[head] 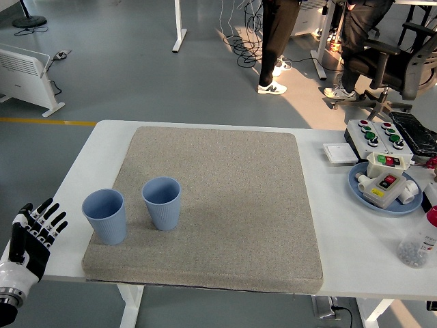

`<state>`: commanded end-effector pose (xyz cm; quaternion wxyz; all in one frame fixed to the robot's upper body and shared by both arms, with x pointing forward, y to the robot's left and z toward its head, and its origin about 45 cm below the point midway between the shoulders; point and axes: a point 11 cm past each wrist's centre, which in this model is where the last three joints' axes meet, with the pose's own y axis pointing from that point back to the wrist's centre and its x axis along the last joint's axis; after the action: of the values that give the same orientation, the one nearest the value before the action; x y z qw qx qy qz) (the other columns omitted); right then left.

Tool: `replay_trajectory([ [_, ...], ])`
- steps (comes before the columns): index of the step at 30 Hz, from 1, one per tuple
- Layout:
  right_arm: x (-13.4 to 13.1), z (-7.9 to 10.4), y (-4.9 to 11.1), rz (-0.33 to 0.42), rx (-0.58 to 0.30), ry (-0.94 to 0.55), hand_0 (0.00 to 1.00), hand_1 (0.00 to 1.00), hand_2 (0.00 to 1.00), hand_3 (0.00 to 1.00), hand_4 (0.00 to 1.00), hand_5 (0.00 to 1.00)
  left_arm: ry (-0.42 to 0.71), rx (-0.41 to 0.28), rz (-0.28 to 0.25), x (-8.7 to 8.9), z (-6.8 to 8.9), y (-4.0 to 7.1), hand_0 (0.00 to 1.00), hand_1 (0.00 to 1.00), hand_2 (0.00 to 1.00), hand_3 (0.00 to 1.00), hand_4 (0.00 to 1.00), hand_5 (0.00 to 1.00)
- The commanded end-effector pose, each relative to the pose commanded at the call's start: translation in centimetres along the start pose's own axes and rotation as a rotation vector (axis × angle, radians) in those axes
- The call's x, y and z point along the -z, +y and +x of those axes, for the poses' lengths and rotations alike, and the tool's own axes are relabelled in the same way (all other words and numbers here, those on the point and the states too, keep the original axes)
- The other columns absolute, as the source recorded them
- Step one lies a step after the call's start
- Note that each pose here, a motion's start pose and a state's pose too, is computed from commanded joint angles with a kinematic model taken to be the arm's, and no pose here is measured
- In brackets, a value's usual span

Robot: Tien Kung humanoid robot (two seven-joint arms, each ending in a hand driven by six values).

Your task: Push cup pick cup insert cup

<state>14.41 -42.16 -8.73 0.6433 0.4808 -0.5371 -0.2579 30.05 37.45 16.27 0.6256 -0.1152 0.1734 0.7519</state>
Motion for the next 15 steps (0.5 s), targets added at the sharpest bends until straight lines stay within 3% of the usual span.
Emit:
replay_trajectory([
  [5, 0.11, 0.06, 0.01, 0.002, -0.002, -0.003, 0.523, 0.544, 0.623, 0.568, 0.119, 0.450, -0.090, -0.069, -0.039, -0.41, 0.04, -0.36, 0.842, 0.862, 0.876, 0.826, 0.576, 0.998],
  [15, 0.22, 0.17, 0.02, 0.004, -0.004, -0.009, 0.523, 0.544, 0.623, 0.569, 0.118, 0.450, -0.080, -0.059, -0.044, -0.44, -0.68, -0.85, 0.841, 0.859, 0.876, 0.823, 0.577, 0.998],
])
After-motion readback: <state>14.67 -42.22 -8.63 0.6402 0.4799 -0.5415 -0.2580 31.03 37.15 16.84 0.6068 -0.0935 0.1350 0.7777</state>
